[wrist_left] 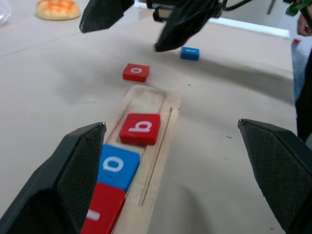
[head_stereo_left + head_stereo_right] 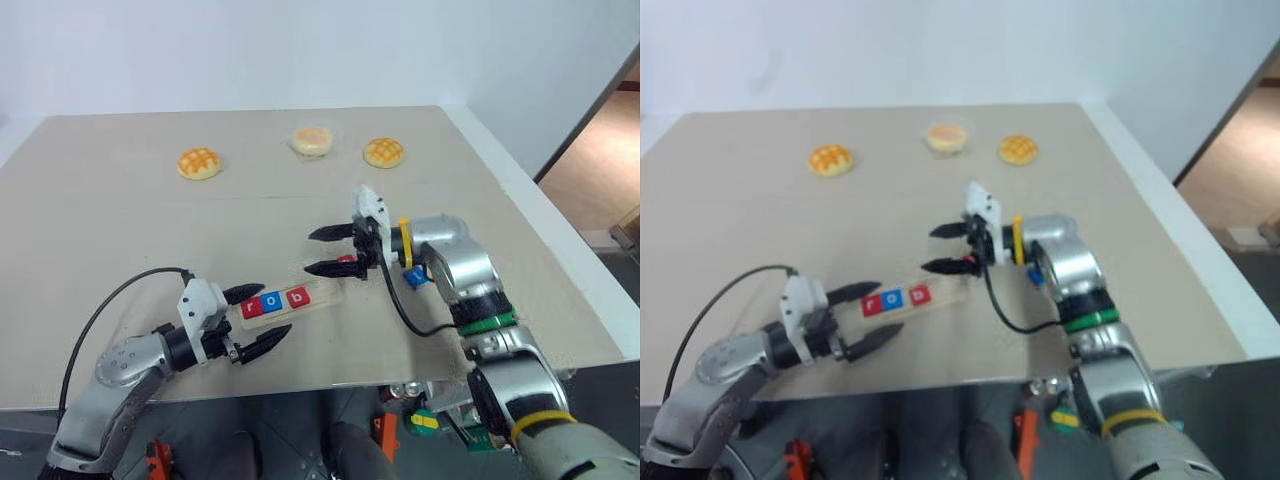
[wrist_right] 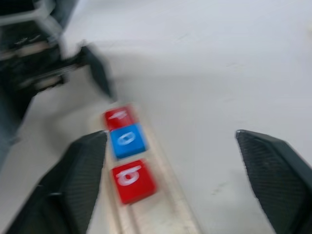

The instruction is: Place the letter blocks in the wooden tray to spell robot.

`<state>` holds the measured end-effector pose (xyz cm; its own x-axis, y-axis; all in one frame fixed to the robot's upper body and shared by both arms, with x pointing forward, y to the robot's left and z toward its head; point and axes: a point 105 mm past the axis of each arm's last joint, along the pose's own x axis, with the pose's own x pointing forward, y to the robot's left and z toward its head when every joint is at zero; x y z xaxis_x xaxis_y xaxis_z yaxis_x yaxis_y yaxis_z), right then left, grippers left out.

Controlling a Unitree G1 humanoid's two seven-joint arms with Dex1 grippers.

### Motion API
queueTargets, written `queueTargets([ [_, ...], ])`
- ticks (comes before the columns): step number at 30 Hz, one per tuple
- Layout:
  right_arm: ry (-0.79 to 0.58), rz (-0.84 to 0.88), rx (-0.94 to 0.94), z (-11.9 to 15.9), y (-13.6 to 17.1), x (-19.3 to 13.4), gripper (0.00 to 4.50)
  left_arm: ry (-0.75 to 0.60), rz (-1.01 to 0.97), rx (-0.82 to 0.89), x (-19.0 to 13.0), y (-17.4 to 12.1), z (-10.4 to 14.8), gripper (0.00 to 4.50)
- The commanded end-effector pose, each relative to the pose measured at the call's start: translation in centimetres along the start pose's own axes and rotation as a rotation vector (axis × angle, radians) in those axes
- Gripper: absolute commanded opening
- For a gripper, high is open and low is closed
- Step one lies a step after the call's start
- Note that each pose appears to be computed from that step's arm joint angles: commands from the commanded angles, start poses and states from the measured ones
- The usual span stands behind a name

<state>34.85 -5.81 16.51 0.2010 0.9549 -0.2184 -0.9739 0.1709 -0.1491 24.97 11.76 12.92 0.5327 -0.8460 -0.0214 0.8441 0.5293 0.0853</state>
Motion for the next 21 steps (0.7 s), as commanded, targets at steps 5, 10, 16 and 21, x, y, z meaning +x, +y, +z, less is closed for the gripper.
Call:
queueTargets([
  [5, -0.002, -0.091, -0.027, -0.4, 1.6, -0.1, 1.01, -0.016, -0.027, -0.003, -0.4, 0.5, 0.9, 4.50],
  [10, 0.035, -0.057, -0.034, -1.5, 3.0, 0.7, 0.04, -0.003, -0.023, -0.005, -0.7, 0.7, 0.6, 4.50],
  [16, 0.070, -0.040, -0.033, -2.5, 3.8, 1.2, 0.04, 0.004, -0.022, -0.008, -0.7, 0.4, 0.4, 4.50],
  [21, 0.079, -0.059, -0.020, -3.0, 3.5, 0.9, 0.04, 0.006, -0.017, -0.009, -0.6, 0.4, 0.3, 4.50],
])
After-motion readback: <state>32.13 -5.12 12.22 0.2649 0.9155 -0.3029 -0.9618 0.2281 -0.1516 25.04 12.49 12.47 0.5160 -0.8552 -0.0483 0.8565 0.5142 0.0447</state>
